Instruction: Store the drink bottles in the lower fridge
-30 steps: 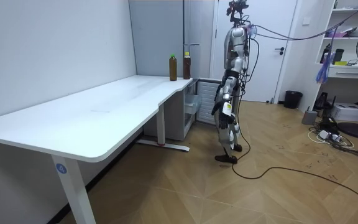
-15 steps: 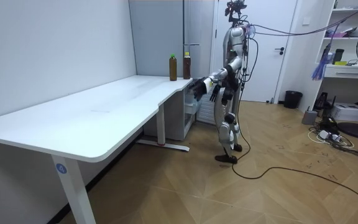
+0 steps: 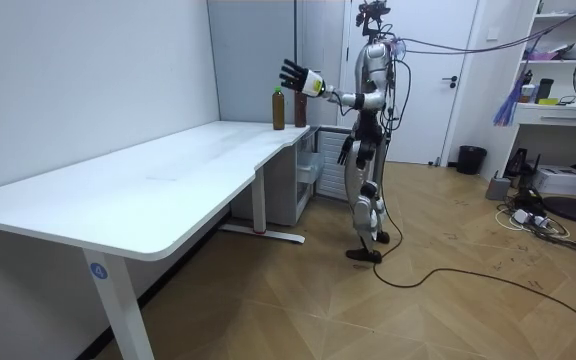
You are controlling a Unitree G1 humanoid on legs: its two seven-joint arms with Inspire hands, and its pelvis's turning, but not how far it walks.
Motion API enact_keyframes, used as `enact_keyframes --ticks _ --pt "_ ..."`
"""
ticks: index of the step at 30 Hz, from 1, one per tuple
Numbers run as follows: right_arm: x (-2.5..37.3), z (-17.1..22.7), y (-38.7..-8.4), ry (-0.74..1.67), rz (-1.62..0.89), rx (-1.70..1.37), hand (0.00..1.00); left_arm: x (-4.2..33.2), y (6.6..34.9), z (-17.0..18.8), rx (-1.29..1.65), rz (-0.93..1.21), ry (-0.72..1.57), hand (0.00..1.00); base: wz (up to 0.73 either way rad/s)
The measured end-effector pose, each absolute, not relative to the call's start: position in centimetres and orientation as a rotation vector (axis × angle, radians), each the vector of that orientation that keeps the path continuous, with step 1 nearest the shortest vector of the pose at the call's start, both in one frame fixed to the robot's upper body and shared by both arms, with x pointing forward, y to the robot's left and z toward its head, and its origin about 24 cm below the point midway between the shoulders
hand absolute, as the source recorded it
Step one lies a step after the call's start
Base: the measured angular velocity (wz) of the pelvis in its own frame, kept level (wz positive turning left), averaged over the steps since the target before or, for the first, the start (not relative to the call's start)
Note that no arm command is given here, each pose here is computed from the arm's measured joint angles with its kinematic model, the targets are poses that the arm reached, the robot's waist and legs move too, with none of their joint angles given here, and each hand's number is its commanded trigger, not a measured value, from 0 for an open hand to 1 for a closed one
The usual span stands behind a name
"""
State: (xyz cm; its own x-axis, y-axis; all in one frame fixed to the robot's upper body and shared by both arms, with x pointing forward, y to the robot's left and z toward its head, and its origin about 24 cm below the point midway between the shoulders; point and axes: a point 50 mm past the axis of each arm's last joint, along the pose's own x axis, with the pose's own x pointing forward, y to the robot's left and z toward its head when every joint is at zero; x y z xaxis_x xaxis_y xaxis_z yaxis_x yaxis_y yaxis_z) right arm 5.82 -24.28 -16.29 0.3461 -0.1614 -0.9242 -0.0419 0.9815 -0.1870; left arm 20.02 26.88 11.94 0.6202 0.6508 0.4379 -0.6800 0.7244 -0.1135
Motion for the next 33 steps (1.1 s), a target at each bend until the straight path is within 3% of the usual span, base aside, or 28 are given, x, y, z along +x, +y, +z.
enact_keyframes --ticks 7,33 --pt "7.2 -16.1 -24.0 1.167 -0.059 -0.194 0.0 21.1 23.4 15.5 0.074 0.472 -0.628 0.0 -0.14" --pt "8.5 -16.2 -23.3 1.191 0.024 -0.164 0.0 23.2 16.8 14.7 0.072 -0.187 -0.503 0.0 0.03"
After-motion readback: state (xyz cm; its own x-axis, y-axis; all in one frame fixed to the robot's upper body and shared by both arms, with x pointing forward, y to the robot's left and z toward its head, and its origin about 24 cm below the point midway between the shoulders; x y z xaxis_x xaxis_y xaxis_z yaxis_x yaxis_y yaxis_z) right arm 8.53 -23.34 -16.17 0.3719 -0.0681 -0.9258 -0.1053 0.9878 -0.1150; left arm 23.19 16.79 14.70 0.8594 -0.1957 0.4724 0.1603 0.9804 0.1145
